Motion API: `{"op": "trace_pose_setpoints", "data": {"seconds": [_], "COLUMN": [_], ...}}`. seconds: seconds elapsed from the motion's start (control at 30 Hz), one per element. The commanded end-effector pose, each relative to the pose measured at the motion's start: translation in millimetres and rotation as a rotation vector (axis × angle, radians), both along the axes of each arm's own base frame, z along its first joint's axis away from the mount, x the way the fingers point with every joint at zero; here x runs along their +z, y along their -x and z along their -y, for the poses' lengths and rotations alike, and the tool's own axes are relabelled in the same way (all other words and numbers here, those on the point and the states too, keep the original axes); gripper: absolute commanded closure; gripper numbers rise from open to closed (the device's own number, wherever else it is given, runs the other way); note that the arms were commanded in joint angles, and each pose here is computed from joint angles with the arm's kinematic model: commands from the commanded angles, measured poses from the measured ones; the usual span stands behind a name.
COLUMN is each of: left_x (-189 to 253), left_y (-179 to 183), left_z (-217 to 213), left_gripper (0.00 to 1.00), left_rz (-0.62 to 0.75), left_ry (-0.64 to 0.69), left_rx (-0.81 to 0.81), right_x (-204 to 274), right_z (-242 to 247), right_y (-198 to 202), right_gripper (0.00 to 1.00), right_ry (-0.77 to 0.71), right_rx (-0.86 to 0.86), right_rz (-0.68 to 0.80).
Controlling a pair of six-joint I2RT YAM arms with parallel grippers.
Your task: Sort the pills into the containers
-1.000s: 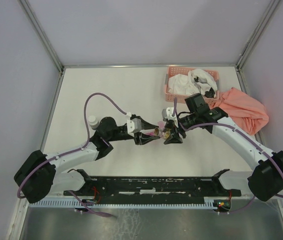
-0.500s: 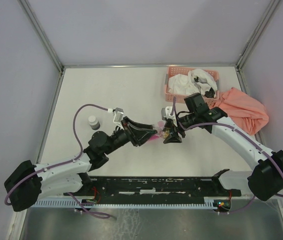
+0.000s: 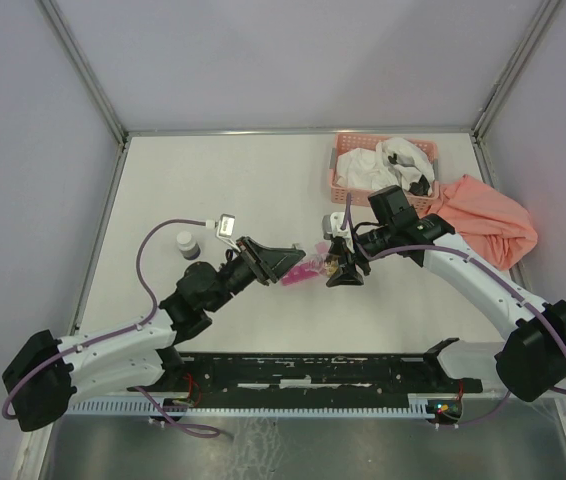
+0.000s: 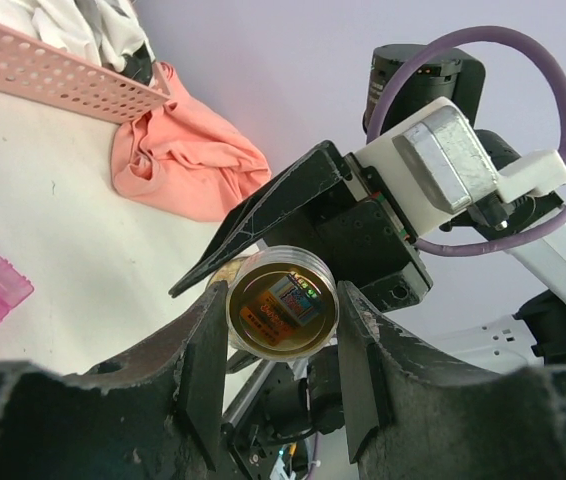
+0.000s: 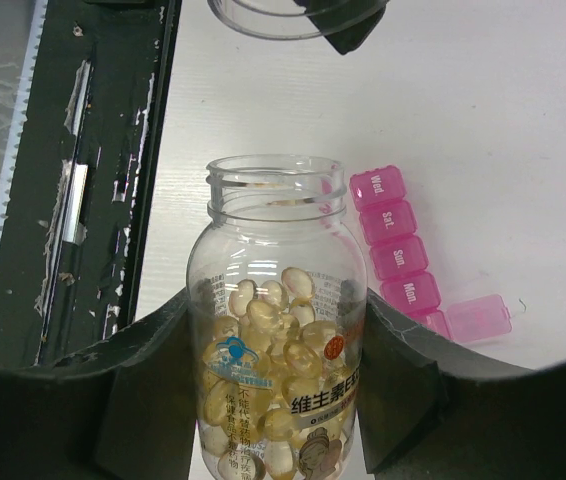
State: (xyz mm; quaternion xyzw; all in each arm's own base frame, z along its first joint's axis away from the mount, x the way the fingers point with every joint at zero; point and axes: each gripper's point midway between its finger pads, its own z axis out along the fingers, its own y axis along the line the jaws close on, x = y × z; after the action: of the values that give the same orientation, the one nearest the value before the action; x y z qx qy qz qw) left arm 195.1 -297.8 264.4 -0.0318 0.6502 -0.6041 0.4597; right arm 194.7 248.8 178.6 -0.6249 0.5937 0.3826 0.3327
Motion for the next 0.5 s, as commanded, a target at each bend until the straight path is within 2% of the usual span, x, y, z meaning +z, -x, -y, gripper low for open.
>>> {"op": "trace_pose_setpoints", "data": {"seconds": [0.0, 0.47], "left_x": [14, 3], "left_y": [1, -2], "left_z": [-2, -9], "left_gripper": [0.96, 0.97], "left_rz": [-0.043, -0.089], "left_ry": [0.065, 0.022], "left_rx": [0.004, 0.037], "right_x": [17, 19], "right_z": [-7, -7], "right_y": [-11, -9], "right_gripper": [0.98, 0.98], "right_ry": [-0.041, -0.047], "right_rx": [-0.001, 0.004], "right_rz": [0.052, 0.052]}}
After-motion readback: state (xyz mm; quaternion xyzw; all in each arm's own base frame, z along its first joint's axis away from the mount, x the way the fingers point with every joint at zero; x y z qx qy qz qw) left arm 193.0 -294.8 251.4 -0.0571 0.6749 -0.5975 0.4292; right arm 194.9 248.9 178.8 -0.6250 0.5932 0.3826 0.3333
